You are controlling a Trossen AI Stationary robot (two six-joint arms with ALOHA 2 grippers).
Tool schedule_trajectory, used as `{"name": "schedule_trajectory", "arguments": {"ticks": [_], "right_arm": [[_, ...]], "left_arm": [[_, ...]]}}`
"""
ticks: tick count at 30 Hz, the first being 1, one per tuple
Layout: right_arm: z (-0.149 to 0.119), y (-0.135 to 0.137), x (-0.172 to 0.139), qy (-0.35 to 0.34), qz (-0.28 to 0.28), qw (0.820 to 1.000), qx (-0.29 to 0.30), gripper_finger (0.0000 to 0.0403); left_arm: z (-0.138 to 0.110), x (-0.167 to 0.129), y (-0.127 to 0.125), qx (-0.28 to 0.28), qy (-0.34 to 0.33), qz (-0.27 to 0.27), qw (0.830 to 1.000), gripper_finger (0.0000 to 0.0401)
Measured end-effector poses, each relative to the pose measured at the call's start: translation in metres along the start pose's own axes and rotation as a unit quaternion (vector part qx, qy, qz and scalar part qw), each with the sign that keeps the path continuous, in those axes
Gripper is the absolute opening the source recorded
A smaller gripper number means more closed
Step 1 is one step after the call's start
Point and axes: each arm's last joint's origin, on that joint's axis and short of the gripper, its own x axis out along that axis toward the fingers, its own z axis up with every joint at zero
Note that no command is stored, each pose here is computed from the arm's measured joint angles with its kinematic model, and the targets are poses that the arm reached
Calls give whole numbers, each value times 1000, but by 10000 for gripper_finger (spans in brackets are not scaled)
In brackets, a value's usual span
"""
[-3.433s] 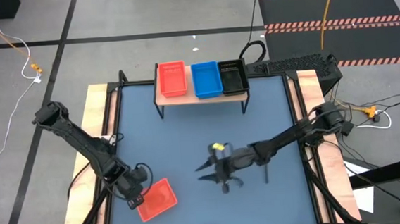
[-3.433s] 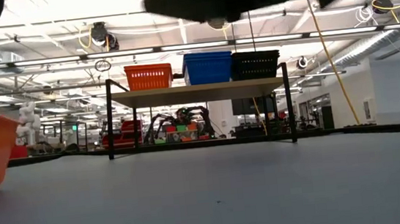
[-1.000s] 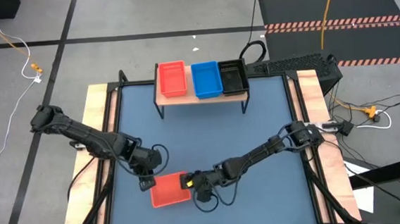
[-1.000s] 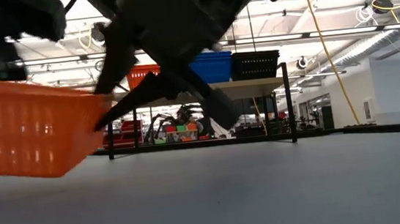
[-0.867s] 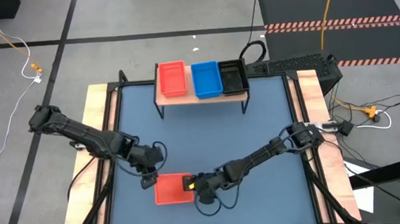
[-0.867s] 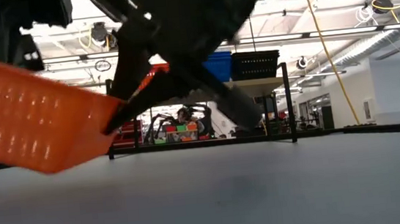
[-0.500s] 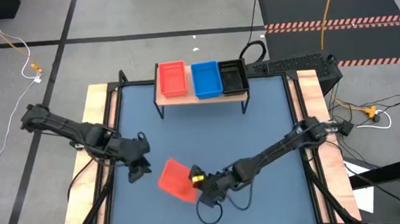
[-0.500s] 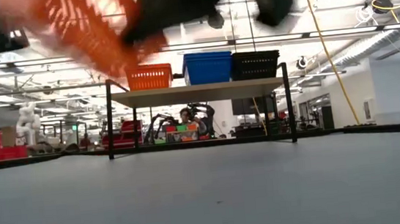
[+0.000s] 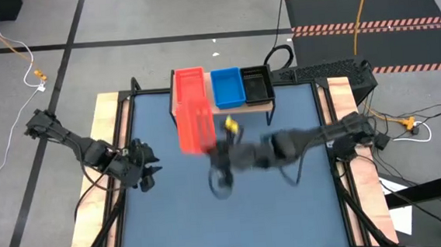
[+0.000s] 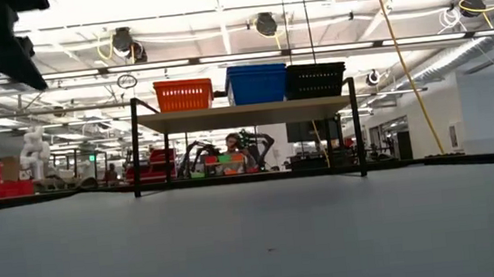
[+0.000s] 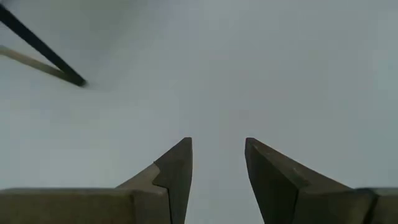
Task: Stack baskets on shelf by color
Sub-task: Stack the orange basket on top of the orange basket on the shelf
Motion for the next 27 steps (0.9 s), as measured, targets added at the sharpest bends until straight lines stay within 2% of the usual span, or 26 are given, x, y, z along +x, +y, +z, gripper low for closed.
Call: {"name": "schedule_trajectory", "arguments": {"ticks": [2,6,10,13,16,20,23,27], "right_arm": [[16,-32,-3,-2,-16,999,49,0],[22,-84,8,20,-38,992,119,0],[6,-119,35,43,-14,982,182,0],[-12,-139,58,72,-5,975,208,0],[-27,-150,77,99,-18,979,179,0],[-43,-167,92,128,-47,983,120,0],[-51,-173,98,141,-36,986,82,0],[-58,-172,103,156,-22,987,30,0]], "left_arm": [[-6,9,2,10,-11,22,1000,150],[-20,28,7,22,-26,59,998,150],[-37,51,12,27,-50,90,994,150],[-47,69,17,35,-77,100,991,150],[-51,83,22,46,-107,109,987,150],[-49,93,28,19,-159,132,978,150],[-46,97,31,1,-180,139,974,150],[-47,100,36,9,-177,153,972,150]]}}
